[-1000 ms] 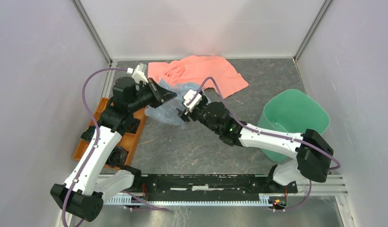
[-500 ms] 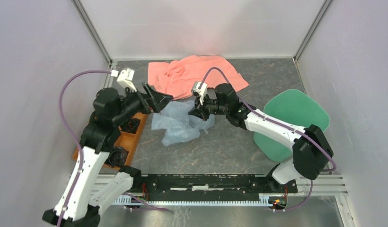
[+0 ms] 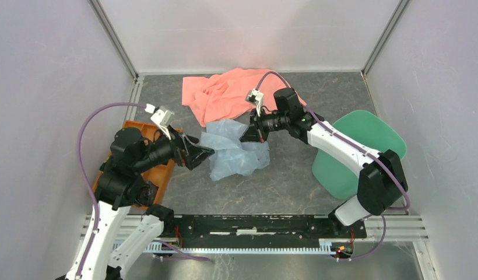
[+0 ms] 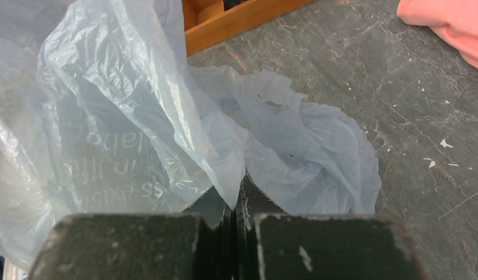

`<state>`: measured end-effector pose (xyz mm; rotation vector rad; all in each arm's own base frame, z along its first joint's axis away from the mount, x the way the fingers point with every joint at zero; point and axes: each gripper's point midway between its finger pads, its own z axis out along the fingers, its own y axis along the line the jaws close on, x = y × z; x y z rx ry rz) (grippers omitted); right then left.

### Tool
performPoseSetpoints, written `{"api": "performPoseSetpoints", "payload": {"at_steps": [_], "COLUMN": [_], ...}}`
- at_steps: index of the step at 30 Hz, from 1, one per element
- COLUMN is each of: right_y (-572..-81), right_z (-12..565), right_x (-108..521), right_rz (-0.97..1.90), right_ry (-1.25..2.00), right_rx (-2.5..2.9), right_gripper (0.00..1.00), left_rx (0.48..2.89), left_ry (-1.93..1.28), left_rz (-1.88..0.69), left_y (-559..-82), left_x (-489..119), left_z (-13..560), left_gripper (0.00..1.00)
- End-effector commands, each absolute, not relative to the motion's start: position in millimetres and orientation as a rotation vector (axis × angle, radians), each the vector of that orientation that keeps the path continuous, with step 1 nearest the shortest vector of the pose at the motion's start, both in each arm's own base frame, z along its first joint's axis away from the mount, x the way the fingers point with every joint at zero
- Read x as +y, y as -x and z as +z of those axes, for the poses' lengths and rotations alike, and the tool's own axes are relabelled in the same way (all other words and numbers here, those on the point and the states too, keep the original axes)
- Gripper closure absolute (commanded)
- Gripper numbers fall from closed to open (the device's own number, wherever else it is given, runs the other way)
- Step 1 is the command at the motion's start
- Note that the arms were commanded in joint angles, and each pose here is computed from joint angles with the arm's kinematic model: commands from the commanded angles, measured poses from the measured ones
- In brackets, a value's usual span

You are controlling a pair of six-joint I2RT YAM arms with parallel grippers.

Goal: Put the trash bags into the trash bin

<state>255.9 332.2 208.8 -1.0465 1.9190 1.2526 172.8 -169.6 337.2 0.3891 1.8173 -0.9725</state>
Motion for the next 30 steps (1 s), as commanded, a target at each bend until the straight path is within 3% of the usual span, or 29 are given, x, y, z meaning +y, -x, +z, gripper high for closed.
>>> {"api": "performPoseSetpoints", "payload": {"at_steps": [1, 4, 17, 21, 25, 30], "right_y": [-258, -260, -275, -301, -338, -384], "right_z": [220, 221, 200, 177, 143, 122], "right_x": [337, 339, 330, 319, 302, 280], "right_rz": [1.323, 1.337, 1.259, 1.101, 0.842, 0.525], "right_ry": [1.03, 1.013, 0.901, 0.795, 0.693, 0.587], "right_rx": [1.943, 1.94, 2.034, 2.146, 2.269, 2.343], "right_gripper": [1.0, 1.0, 1.0, 1.0, 1.0, 1.0], "left_rx": [1.845, 1.9, 1.889, 1.853, 1.836, 1.857], "left_ry": [-0.552, -0.536, -0.409, -0.383, -0.316, -0.067], "left_rz": [-1.06, -1.018, -0.843, -0.816, -0.771, -0.629], "left_y": [-154, -161, -180, -177, -176, -188], "left_x": [-182, -178, -157, -151, -140, -108], "left_z": [314, 295, 300, 307, 312, 309], "left_gripper": [0.0, 0.03, 0.61, 0.87, 0.97, 0.98]}}
